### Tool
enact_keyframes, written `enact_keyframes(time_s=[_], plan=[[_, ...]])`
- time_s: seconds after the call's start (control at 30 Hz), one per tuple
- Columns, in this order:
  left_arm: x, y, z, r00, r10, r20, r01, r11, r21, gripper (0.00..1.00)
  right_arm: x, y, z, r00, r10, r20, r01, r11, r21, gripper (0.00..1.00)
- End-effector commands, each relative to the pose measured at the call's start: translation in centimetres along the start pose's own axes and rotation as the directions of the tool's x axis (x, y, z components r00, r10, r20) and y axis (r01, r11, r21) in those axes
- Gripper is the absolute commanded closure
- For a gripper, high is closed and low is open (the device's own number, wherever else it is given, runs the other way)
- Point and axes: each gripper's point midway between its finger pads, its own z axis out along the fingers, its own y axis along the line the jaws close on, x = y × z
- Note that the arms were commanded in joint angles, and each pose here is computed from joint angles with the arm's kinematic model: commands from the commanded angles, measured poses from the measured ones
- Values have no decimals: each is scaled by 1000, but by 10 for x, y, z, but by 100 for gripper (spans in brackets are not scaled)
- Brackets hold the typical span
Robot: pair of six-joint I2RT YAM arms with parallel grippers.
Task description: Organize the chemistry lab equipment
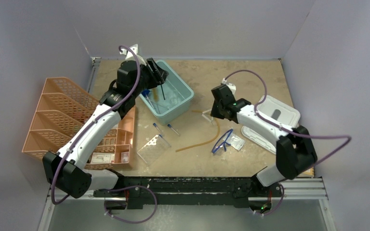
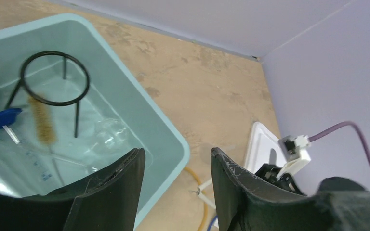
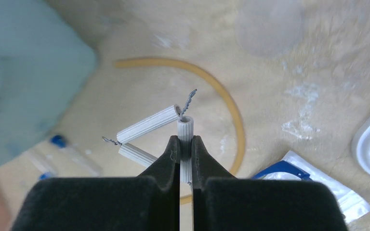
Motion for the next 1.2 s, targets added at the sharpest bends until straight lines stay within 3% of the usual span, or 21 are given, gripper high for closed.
enact_keyframes(time_s=[0.0, 0.13, 0.33, 0.47, 0.73, 0.87, 0.9, 1.03, 1.17], plan=[[8, -44, 2, 998, -5, -65, 19, 975, 221, 47, -66, 32, -54, 977, -30, 210, 62, 987, -148, 100], [29, -62, 8, 987, -11, -161, 64, 942, 329, 45, -88, 61, -86, 950, -93, 297, 182, 939, -290, 100], [74, -86, 7, 951, 71, -302, 86, 874, 478, 44, -101, 112, -135, 880, -219, 422, 428, 752, -502, 100], [99, -96, 7, 923, 111, -370, 117, 832, 542, 47, -103, 127, -147, 836, -273, 475, 521, 664, -536, 100], [109, -91, 6, 907, 142, -396, 108, 832, 544, 73, -109, 137, -142, 804, -320, 500, 576, 628, -524, 100], [114, -81, 8, 900, 159, -406, 81, 854, 514, 100, -113, 138, -136, 803, -327, 498, 577, 634, -514, 100], [113, -79, 9, 901, 165, -401, 67, 860, 505, 100, -115, 137, -133, 808, -326, 491, 569, 648, -507, 97], [106, -59, 17, 907, 186, -378, -3, 900, 435, 100, -123, 127, -124, 825, -318, 468, 537, 701, -470, 62], [92, -35, 26, 919, 166, -358, -29, 934, 357, 100, -131, 114, -124, 824, -305, 477, 522, 736, -431, 51]])
